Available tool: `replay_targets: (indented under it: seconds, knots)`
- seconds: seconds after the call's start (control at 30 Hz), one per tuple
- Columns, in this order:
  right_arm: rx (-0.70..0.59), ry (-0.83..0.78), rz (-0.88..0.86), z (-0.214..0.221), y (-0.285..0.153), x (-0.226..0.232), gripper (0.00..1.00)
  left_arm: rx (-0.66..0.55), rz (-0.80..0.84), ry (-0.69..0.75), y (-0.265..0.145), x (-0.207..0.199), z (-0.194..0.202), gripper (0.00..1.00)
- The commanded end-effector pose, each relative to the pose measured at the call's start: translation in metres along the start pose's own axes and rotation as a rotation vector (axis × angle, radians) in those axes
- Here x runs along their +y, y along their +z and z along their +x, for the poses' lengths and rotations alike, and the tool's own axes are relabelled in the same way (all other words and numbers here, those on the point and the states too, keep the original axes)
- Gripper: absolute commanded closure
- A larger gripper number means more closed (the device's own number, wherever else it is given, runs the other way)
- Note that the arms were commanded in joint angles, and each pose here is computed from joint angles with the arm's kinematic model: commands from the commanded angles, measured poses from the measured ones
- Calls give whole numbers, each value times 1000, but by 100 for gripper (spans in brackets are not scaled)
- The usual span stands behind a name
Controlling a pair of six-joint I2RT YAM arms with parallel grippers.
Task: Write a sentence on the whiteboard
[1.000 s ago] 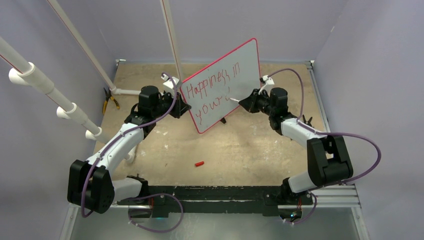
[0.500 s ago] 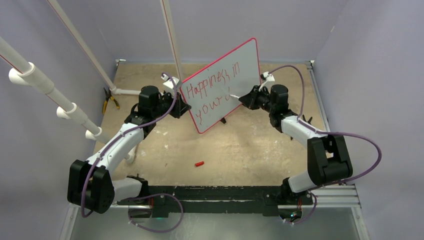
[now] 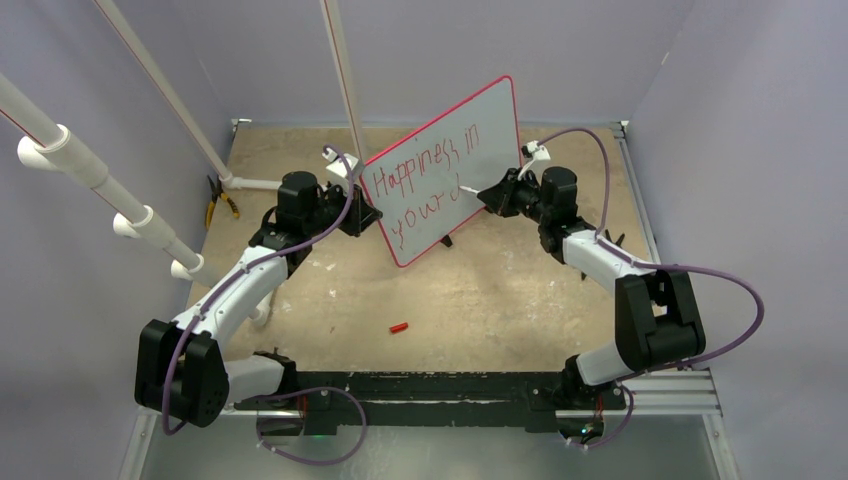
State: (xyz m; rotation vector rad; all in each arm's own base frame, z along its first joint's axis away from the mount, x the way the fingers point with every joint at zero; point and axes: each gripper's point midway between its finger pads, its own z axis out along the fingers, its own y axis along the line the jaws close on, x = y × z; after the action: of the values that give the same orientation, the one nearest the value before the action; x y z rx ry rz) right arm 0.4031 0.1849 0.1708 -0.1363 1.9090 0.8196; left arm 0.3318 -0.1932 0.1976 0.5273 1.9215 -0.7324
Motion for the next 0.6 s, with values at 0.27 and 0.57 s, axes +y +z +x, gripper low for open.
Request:
replay_targets:
  seconds: [0.27, 0.57]
  knots:
    - [-96, -16, 14, -38, -1, 9, 100, 38, 31, 26, 3, -8, 8, 100]
    - [-111, -3, 46, -39, 0, 2, 100, 36, 31, 28, 2, -8, 7, 100]
